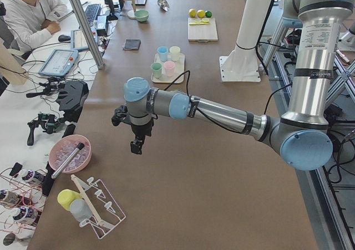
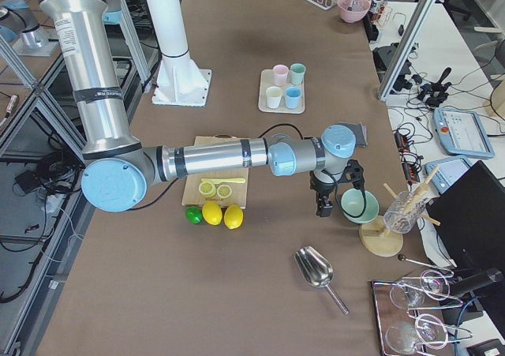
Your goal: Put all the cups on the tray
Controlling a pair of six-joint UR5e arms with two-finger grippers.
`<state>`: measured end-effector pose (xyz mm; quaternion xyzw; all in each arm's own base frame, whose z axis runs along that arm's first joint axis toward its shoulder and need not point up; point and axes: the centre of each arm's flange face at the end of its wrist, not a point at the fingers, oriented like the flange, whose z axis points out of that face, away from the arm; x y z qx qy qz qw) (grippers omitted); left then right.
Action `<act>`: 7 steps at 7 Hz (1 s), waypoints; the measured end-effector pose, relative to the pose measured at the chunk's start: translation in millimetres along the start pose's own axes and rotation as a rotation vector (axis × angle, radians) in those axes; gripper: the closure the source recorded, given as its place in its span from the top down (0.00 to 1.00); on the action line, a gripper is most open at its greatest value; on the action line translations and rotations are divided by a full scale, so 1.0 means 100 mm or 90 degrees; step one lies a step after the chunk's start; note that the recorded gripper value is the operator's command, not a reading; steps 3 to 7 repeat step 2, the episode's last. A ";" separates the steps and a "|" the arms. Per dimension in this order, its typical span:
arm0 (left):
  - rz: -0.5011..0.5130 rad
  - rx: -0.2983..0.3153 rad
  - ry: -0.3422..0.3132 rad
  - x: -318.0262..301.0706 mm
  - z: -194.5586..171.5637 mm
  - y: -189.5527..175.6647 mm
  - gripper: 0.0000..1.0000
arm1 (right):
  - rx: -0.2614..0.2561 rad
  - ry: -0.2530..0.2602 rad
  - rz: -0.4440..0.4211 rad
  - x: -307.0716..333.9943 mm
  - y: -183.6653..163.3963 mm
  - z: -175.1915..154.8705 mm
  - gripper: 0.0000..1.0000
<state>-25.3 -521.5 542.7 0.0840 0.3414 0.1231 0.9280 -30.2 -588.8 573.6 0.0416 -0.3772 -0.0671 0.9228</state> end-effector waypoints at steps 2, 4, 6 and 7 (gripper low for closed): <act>0.002 -0.003 -0.003 -0.01 0.02 0.02 0.98 | 0.000 0.000 -0.003 -0.02 -0.01 0.01 1.00; 0.002 -0.003 -0.003 -0.01 0.02 0.02 0.98 | 0.000 0.000 -0.003 -0.02 -0.01 0.01 1.00; 0.002 -0.003 -0.003 -0.01 0.02 0.02 0.98 | 0.000 0.000 -0.003 -0.02 -0.01 0.01 1.00; 0.002 -0.003 -0.003 -0.01 0.02 0.02 0.98 | 0.000 0.000 -0.003 -0.02 -0.01 0.01 1.00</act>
